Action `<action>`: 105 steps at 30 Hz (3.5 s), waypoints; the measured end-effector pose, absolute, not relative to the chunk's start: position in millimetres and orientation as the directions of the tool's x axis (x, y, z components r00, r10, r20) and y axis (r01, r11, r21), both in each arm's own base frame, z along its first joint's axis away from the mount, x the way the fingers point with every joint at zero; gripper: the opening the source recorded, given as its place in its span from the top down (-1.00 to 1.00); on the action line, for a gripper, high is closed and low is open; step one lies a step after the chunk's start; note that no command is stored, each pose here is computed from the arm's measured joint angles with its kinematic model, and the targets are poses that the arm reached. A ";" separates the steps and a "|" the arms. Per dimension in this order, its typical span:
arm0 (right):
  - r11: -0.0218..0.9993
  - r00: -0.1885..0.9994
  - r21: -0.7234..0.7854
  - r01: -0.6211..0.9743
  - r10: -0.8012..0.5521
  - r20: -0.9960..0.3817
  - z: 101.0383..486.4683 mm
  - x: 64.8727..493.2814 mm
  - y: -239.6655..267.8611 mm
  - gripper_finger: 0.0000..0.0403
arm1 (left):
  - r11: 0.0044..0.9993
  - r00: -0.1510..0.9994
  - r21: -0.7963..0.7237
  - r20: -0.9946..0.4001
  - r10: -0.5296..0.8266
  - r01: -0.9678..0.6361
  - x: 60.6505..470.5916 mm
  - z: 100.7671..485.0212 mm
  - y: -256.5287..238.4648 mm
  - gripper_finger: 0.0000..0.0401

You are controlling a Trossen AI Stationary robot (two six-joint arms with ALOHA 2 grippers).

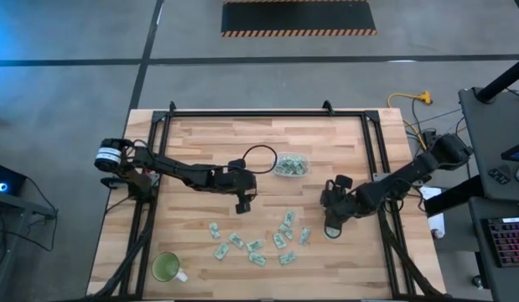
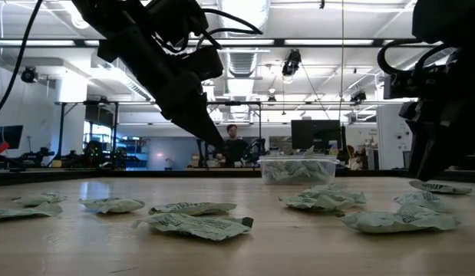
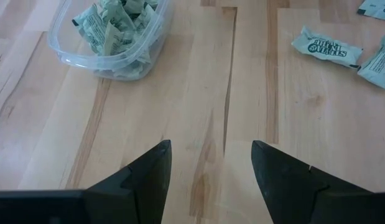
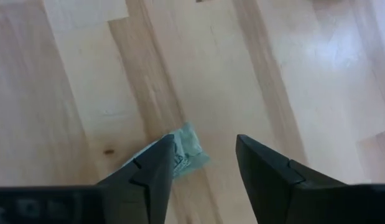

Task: Pick and place Stevia / Truvia into bins
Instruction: Put the stevia packet into the transparent bin

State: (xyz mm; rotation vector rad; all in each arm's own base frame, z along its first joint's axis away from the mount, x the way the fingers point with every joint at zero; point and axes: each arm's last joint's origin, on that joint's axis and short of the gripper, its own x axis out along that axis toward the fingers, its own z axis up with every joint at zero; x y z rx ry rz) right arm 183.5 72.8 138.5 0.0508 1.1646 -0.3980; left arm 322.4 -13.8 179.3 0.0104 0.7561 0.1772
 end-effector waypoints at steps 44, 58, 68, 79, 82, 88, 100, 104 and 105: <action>0.925 0.278 -0.077 0.373 -0.190 -0.941 126.6 181.4 68.9 0.95 | 0.985 0.713 0.072 -0.682 0.163 -0.157 322.4 179.1 -13.9 -0.02; 0.918 0.468 -0.307 0.253 -0.394 -0.791 166.1 213.4 73.7 0.96 | 0.985 0.713 0.072 -0.682 0.163 -0.157 322.5 179.1 -13.9 -0.02; 0.801 0.534 -0.478 0.360 -0.597 -0.599 198.0 249.3 35.9 0.96 | 0.985 0.716 0.071 -0.679 0.163 -0.157 322.8 179.5 -13.9 -0.02; 0.851 0.541 -0.281 0.443 -0.504 -0.673 194.8 267.9 -50.6 0.96 | 0.986 0.717 0.068 -0.679 0.158 -0.153 322.9 179.5 -14.0 -0.02; 0.864 0.532 -0.248 0.438 -0.472 -0.703 185.2 270.8 -62.3 0.96 | 0.986 0.716 0.068 -0.681 0.158 -0.152 322.6 179.1 -14.1 -0.02; 0.880 0.470 -0.261 0.398 -0.439 -0.765 160.3 277.1 -64.4 0.96 | 0.986 0.710 0.070 -0.686 0.158 -0.152 321.2 177.1 -13.9 -0.02; 0.898 0.442 -0.242 0.368 -0.398 -0.804 152.0 276.6 -62.9 0.91 | 0.986 0.706 0.072 -0.690 0.158 -0.151 319.8 174.9 -13.8 -0.02; 0.910 0.451 -0.223 0.349 -0.372 -0.811 157.3 273.4 -61.5 0.74 | 0.986 0.707 0.071 -0.689 0.158 -0.151 319.9 175.0 -13.8 -0.02; 0.910 0.453 -0.222 0.349 -0.371 -0.811 158.6 272.6 -61.3 0.69 | 0.986 0.707 0.071 -0.690 0.158 -0.151 319.9 174.9 -13.8 -0.02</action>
